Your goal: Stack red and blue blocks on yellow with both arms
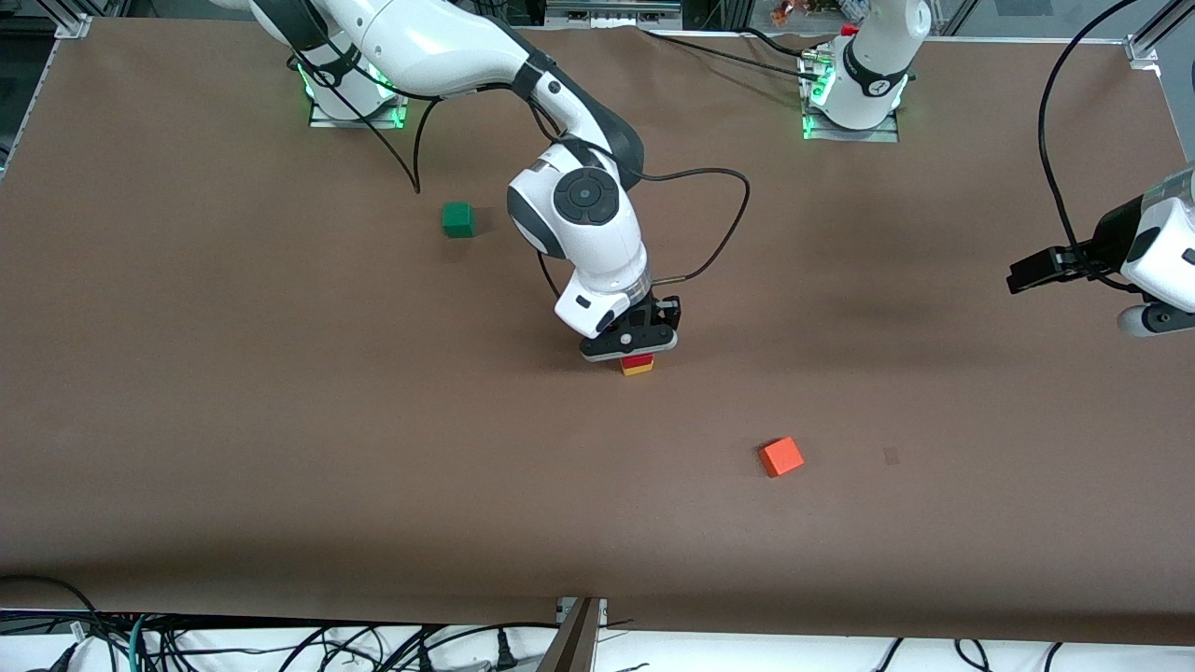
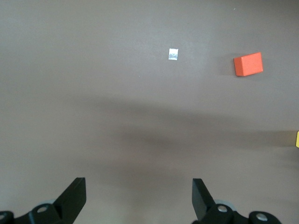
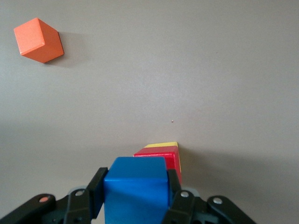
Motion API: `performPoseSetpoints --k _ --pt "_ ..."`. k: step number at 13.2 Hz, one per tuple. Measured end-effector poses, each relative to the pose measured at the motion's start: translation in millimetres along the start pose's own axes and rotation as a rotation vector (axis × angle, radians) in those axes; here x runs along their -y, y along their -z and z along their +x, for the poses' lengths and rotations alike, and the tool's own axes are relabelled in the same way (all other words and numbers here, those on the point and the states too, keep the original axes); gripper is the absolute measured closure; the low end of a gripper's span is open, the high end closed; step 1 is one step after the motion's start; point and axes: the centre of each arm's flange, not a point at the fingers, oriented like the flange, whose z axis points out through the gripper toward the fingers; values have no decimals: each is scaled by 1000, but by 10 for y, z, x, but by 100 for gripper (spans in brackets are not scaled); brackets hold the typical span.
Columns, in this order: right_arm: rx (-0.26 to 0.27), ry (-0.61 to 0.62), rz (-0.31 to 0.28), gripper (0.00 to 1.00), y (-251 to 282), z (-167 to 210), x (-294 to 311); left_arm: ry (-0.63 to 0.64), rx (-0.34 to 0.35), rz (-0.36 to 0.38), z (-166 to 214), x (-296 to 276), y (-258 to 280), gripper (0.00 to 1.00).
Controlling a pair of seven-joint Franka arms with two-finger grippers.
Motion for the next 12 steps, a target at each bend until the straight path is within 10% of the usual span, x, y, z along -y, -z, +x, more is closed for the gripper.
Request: performPoseSetpoints --k 12 --pt "-11 9 -5 44 -92 48 -78 -4 -8 -3 5 -26 6 0"
